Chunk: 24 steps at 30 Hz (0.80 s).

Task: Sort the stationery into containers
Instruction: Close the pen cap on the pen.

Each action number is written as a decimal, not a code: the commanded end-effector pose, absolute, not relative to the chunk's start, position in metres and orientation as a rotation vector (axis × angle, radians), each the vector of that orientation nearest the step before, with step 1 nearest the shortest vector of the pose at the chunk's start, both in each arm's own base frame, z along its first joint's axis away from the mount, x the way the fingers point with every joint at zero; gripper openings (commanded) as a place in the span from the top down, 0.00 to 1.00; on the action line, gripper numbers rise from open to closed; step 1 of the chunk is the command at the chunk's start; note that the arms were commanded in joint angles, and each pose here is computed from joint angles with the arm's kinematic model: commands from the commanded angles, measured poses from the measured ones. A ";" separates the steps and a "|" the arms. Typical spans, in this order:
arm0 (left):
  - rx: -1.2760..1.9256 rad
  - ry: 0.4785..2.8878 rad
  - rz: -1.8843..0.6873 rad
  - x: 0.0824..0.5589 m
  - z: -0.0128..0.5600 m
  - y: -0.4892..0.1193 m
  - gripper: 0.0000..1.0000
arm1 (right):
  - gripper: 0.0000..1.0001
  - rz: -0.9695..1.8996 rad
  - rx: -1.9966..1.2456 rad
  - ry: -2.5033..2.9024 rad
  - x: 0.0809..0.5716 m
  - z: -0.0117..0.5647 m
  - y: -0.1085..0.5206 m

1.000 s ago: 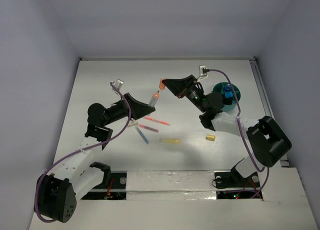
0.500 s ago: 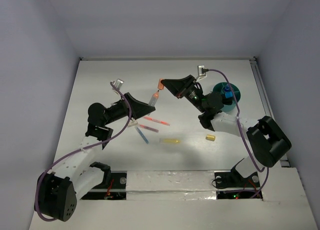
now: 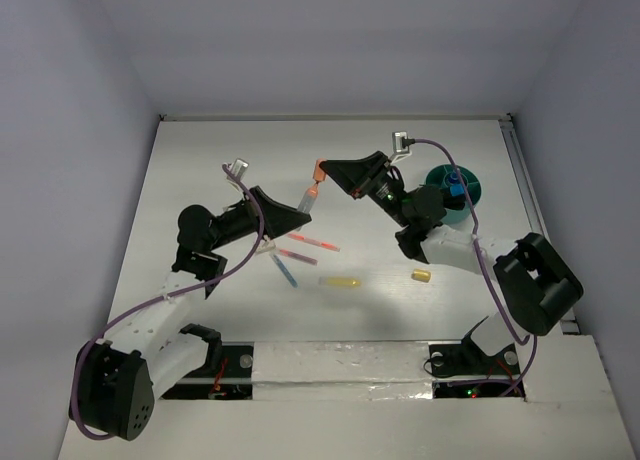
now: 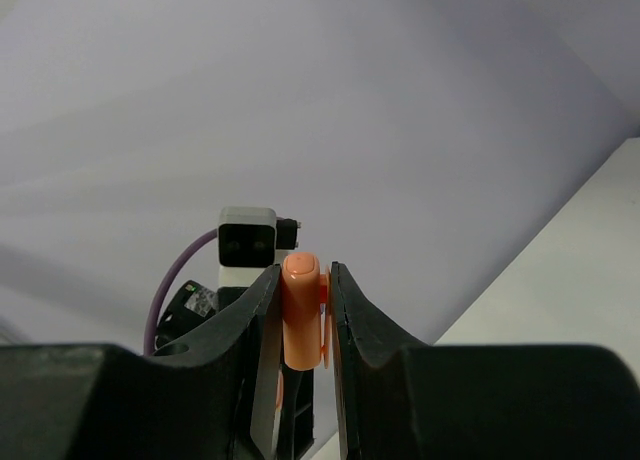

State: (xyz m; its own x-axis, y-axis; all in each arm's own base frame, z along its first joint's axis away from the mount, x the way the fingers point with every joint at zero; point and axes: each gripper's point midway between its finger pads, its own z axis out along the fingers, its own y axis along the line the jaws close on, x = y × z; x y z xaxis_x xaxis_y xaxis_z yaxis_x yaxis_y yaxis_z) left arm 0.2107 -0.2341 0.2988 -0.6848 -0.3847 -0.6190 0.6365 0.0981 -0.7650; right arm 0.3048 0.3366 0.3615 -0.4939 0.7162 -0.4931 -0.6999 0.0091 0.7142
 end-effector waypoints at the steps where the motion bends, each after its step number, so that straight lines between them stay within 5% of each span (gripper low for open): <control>1: 0.291 1.570 -1.681 0.208 0.304 -0.232 1.00 | 1.00 1.769 -0.078 0.762 0.256 0.453 0.300; 24: 0.290 1.540 -1.676 0.209 0.308 -0.229 1.00 | 1.00 1.783 -0.087 0.812 0.252 0.439 0.315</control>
